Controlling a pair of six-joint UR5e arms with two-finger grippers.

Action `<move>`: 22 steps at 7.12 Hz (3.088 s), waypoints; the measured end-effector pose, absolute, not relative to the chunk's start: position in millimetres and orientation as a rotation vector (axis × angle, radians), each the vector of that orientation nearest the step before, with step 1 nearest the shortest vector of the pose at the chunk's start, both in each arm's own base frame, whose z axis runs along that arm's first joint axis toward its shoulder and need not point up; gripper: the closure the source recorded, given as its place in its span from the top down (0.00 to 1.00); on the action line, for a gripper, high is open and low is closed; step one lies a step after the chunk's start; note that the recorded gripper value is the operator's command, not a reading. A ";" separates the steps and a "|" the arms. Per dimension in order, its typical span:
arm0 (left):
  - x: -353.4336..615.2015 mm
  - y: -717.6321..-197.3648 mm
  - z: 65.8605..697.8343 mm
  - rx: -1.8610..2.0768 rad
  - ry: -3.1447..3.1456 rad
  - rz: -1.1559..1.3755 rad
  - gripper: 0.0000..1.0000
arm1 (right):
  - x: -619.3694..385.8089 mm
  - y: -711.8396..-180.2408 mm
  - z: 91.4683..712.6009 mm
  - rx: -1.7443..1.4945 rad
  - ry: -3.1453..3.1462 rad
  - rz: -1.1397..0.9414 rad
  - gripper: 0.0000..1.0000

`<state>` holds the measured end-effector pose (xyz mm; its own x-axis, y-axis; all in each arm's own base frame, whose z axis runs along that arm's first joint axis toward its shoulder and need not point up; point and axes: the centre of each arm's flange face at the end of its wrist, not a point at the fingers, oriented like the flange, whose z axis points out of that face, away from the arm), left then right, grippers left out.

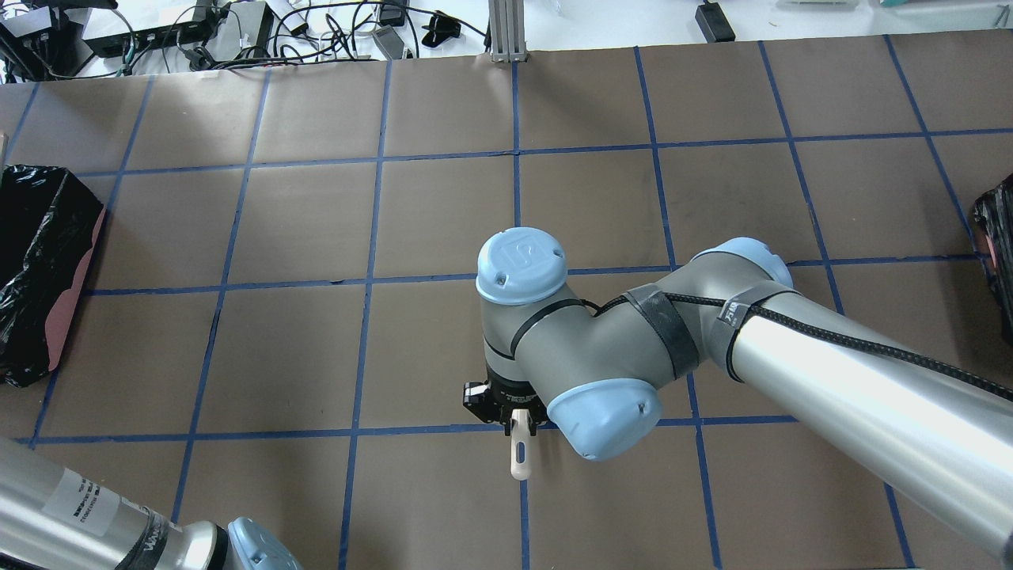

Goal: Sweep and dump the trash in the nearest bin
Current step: 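Tip the dustpan into the bag while the right gripper sets the brush down, then carry the empty dustpan with the left gripper back toward the table center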

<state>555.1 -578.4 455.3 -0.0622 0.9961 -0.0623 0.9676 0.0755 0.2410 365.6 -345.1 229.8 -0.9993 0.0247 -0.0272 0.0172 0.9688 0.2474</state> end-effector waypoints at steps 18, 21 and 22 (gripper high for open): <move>443.1 -629.9 503.5 1.865 1.788 0.565 0.00 | 174.2 -463.0 510.6 -0.078 3.159 -0.042 1.00; 341.5 -656.0 518.0 1.778 2.007 0.402 0.00 | 152.1 -445.9 507.9 -0.030 3.166 -0.176 1.00; 303.8 -663.9 511.4 1.739 2.089 0.352 0.00 | 137.7 -451.2 512.3 0.021 3.166 -0.190 1.00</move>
<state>303.8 -663.9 511.4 -0.1478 0.9789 -0.1411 0.8788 0.1954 0.4353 137.7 -451.2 512.3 -0.9994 0.0153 0.0298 0.0116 0.9927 -0.1201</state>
